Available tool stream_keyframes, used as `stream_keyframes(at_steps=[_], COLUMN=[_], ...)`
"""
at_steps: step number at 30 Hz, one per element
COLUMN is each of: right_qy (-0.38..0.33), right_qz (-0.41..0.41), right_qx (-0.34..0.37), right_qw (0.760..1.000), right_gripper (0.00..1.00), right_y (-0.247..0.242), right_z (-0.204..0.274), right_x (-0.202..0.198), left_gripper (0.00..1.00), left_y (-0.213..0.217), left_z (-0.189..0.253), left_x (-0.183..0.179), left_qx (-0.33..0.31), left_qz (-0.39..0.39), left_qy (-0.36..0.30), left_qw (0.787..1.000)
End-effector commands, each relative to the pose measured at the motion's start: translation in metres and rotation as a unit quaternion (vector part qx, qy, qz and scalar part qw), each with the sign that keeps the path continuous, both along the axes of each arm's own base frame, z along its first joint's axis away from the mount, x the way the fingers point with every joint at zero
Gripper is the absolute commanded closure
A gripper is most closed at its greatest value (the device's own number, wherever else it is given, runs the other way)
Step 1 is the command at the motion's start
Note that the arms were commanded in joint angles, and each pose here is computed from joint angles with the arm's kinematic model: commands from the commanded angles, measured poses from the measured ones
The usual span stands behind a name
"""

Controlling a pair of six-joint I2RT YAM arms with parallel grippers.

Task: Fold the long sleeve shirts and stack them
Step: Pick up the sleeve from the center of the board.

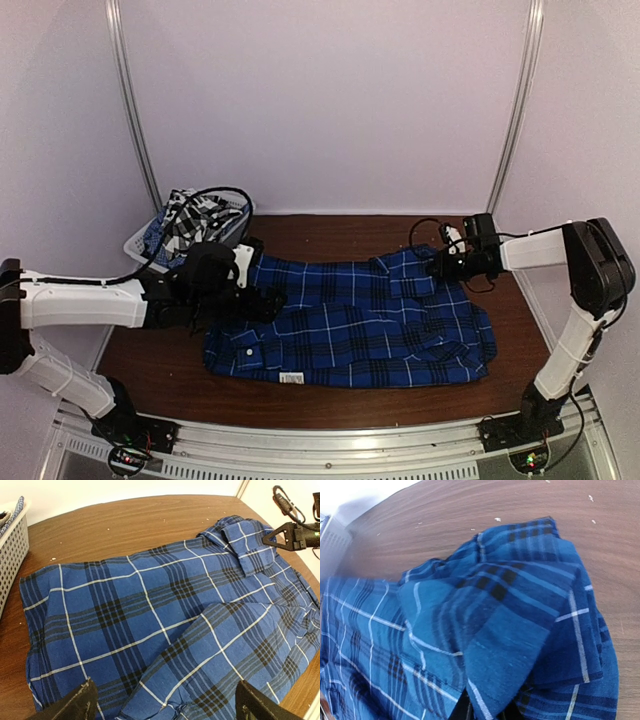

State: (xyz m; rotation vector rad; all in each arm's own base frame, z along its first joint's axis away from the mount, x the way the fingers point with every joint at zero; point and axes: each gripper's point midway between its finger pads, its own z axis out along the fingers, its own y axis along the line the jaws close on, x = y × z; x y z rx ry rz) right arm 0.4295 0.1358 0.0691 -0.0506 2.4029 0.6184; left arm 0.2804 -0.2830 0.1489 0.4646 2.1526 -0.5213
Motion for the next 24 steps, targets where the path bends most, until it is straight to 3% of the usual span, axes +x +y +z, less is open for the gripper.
stream_keyframes(at_steps=[1,5,12,18,24], right_qy=[-0.047,-0.068,-0.113,-0.134,-0.154], right_qz=[0.016,0.037,0.068,0.069,0.073], right_qx=[0.043,0.080,0.106,0.093,0.089], right_qw=[0.998,0.994,0.986,0.984,0.981], right_gripper=[0.93,1.00,1.00,1.00,1.00], right_y=[0.008,0.015,0.018,0.009,0.004], right_z=[0.057,0.111,0.198,0.233,0.257], right_x=[-0.008,-0.030,-0.076,-0.111,-0.136], left_gripper=[0.02,0.02,0.02,0.03,0.05], left_y=[0.001,0.009,0.020,0.022,0.027], left_z=[0.019,0.022,0.033,0.044,0.037], left_x=[0.017,0.026,0.048,0.077,0.102], left_qx=[-0.016,-0.013,-0.009,0.023,-0.015], left_qz=[0.021,0.031,0.027,0.012,-0.041], left_qy=[-0.021,-0.024,-0.018,-0.016,0.020], left_qw=[0.999,0.999,0.999,1.000,0.999])
